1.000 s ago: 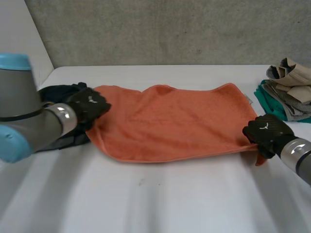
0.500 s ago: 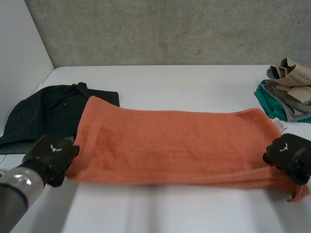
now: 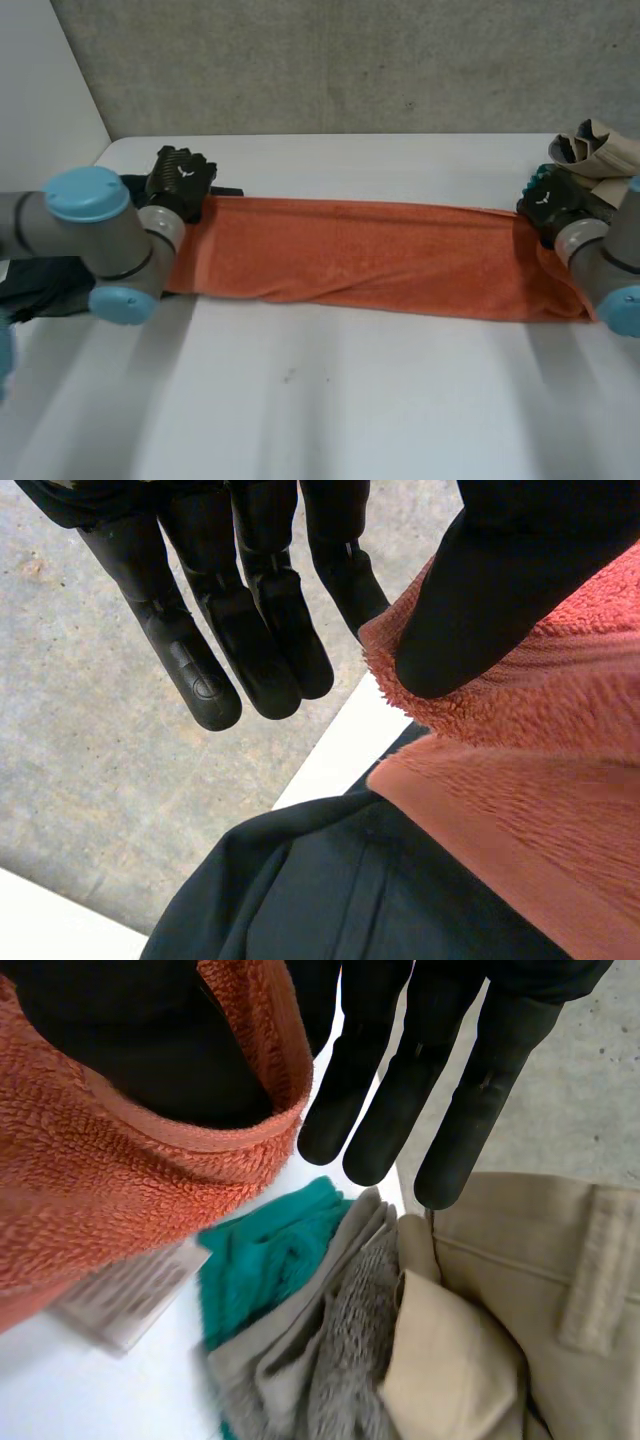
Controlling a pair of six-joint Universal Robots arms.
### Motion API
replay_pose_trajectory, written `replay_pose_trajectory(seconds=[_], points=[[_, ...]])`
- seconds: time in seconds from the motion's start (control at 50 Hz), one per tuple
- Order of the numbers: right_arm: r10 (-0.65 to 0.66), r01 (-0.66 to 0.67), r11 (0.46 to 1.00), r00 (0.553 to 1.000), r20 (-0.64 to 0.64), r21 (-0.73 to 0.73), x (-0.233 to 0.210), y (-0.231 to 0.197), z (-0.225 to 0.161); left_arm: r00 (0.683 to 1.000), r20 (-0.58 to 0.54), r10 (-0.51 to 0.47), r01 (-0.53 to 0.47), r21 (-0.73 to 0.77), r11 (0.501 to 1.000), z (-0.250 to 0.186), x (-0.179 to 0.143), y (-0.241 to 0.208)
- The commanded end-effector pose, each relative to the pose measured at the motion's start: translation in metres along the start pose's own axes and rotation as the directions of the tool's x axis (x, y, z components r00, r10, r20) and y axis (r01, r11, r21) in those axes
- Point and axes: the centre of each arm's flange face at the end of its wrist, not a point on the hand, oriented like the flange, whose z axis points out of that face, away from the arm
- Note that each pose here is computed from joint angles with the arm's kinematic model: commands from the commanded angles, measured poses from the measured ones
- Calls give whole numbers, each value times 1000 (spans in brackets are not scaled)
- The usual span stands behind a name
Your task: Fold the laundry.
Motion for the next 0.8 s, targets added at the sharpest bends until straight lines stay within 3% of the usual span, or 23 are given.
replay_pose_trajectory(seconds=[0.02, 0.06, 0.14, 0.16, 0.22, 0.24, 0.3, 0.36, 0.44, 0.52, 0.54, 0.62, 0.72, 0.8], points=[[-12, 17, 998, 997, -82, 59, -1, -2, 29, 999, 38, 5, -7, 59, 998, 33, 3, 7], [-18, 33, 995, 988, -154, 98, 13, -10, 35, 997, 82, 6, -15, 108, 994, 41, -8, -3], [31, 92, 962, 899, -437, 257, 80, -50, 45, 971, 238, -26, -51, 310, 949, 59, -45, -50], [93, 115, 933, 838, -538, 340, 112, -73, 37, 953, 297, -56, -71, 401, 913, 60, -64, -76], [239, 134, 866, 735, -635, 481, 160, -102, 16, 910, 389, -141, -102, 543, 834, 48, -109, -128], [328, 130, 823, 686, -649, 553, 183, -114, 0, 884, 410, -225, -99, 634, 767, 32, -140, -162], [455, 105, 743, 644, -615, 661, 214, -129, -31, 852, 396, -342, -52, 714, 698, 11, -175, -186], [499, 48, 719, 659, -563, 694, 218, -131, -42, 832, 382, -402, 5, 719, 695, 1, -193, -182], [516, -84, 730, 719, -466, 679, 201, -124, -41, 856, 349, -381, 87, 630, 772, -3, -174, -161], [484, -205, 767, 807, -338, 608, 166, -114, -37, 879, 305, -366, 166, 525, 835, -10, -150, -136], [467, -249, 782, 841, -272, 572, 149, -108, -36, 886, 291, -362, 192, 481, 856, -15, -142, -125], [450, -362, 807, 889, -89, 467, 106, -92, -38, 904, 255, -344, 243, 356, 902, -28, -116, -91], [452, -456, 822, 887, 95, 341, 58, -72, -45, 920, 209, -332, 288, 218, 933, -44, -85, -52], [485, -517, 827, 855, 184, 219, 24, -47, -40, 929, 169, -328, 310, 126, 942, -59, -65, -27]])
